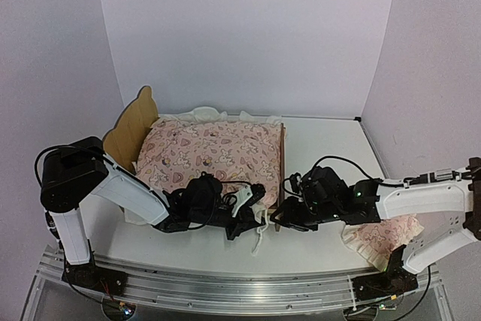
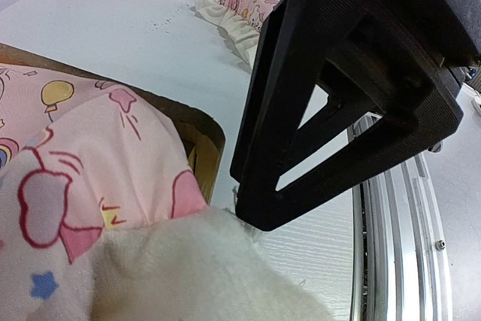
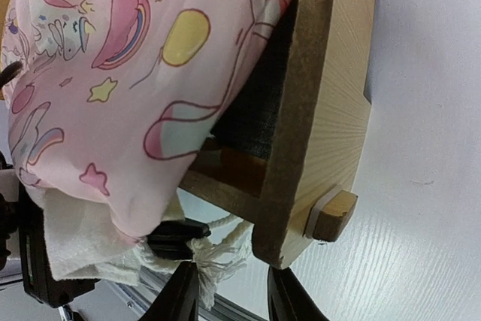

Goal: Set up the pet bed

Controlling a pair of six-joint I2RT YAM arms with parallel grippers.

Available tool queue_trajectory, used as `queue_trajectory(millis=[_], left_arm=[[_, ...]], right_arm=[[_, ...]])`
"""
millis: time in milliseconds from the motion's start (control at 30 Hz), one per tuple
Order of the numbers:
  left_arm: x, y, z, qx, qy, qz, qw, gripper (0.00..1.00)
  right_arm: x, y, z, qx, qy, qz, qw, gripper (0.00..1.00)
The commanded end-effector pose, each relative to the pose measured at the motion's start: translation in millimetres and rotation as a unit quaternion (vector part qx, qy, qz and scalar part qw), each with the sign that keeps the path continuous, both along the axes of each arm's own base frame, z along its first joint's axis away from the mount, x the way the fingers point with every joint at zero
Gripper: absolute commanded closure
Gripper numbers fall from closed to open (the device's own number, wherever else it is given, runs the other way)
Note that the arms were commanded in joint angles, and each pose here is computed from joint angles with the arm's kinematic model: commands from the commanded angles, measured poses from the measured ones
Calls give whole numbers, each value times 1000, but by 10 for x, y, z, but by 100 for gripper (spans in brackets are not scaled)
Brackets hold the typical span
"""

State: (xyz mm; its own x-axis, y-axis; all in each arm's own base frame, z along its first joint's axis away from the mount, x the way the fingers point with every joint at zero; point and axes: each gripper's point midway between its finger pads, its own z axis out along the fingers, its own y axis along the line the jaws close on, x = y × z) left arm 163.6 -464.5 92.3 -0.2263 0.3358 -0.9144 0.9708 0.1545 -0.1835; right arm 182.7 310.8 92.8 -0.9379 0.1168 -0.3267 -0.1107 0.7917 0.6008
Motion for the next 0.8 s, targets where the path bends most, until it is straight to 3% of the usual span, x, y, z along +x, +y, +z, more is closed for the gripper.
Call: queue_trajectory(millis=[0, 300, 567, 600, 767], left_arm=[[40, -125, 227, -38, -23, -4, 999, 100], [46, -142, 254, -44, -25, -4, 999, 100], [82, -145, 283, -47, -24, 8, 999, 100], [89, -144, 289, -47, -22, 11, 999, 99], [103, -28, 185, -3, 21, 43, 999, 73]], right_arm=[[49, 92, 80, 43, -1, -11, 999, 66], [86, 138, 68, 63, 11, -24, 998, 75], [44, 140, 49, 74, 30, -23, 997, 100], [53, 118, 50, 74, 28, -28, 996, 100], [112, 35, 84, 67, 9, -46, 997, 100]])
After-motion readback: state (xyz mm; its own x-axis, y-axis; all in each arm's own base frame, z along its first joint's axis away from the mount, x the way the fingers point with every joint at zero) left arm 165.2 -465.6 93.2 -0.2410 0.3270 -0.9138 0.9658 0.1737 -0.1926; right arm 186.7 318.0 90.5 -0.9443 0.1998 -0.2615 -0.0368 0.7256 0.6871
